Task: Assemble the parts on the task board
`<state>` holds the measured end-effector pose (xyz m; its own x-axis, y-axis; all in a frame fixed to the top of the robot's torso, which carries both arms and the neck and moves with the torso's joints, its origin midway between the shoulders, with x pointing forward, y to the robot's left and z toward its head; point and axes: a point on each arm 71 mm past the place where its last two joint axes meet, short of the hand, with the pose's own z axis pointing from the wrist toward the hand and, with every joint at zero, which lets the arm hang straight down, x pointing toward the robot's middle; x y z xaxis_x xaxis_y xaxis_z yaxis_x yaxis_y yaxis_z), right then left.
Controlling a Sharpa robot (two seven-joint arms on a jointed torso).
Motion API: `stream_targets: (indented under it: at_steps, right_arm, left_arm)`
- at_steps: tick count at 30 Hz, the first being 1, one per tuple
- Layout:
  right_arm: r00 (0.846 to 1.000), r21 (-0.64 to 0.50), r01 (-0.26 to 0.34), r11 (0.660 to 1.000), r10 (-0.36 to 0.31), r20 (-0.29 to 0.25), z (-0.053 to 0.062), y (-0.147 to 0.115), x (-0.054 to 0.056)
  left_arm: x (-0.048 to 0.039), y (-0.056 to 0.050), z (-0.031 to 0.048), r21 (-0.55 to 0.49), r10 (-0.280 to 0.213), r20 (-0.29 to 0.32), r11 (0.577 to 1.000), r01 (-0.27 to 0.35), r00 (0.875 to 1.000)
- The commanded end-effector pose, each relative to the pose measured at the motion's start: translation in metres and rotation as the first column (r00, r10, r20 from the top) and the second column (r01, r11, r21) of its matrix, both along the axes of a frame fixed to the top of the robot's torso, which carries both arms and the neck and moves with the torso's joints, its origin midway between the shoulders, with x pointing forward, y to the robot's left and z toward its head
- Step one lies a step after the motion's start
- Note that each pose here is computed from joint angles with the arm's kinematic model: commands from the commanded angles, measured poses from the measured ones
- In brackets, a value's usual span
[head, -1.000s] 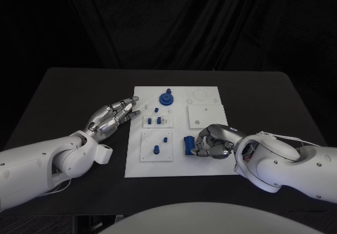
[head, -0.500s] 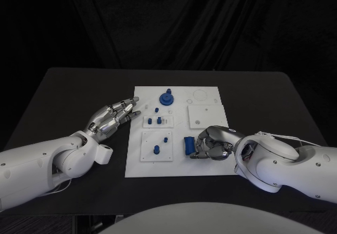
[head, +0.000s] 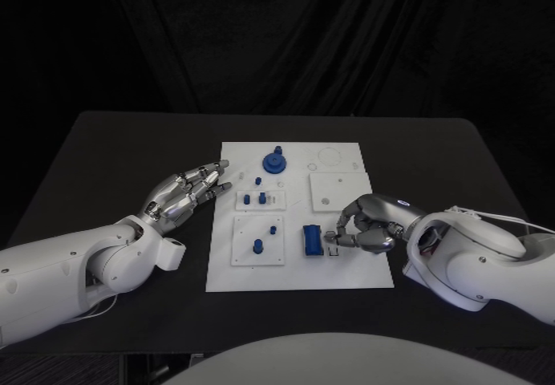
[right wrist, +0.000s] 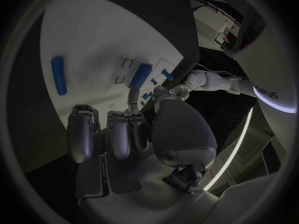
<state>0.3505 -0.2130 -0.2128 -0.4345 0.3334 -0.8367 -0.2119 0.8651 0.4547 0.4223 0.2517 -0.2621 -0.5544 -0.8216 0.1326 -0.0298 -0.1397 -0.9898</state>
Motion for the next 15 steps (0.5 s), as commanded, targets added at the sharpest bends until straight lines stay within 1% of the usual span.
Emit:
stream_targets:
  at_steps: [1,3,7,11,15]
  right_arm:
    - [0.998,-0.029,0.066,0.997,-0.065,0.021,0.012,-0.011,0.005]
    - [0.995,-0.050,0.095,0.994,-0.094,0.027,0.020,-0.020,0.008]
    - [0.990,-0.093,0.142,0.985,-0.141,0.023,0.025,-0.035,0.012]
    - [0.984,-0.149,0.178,0.973,-0.181,-0.002,0.024,-0.049,0.015]
    - [0.974,-0.207,0.213,0.955,-0.224,-0.030,0.020,-0.063,0.017]
  left_arm:
    - [-0.0007,0.000,0.0014,-0.013,0.009,0.017,1.000,-0.009,1.000]
    - [-0.0007,0.000,0.0020,-0.013,0.016,0.024,1.000,-0.015,1.000]
    - [-0.0012,0.000,0.0029,-0.015,0.023,0.033,1.000,-0.023,0.999]
    - [-0.0026,0.001,0.0042,-0.015,0.032,0.041,0.999,-0.032,0.999]
    - [-0.0040,0.003,0.0067,-0.025,0.042,0.062,0.999,-0.041,0.997]
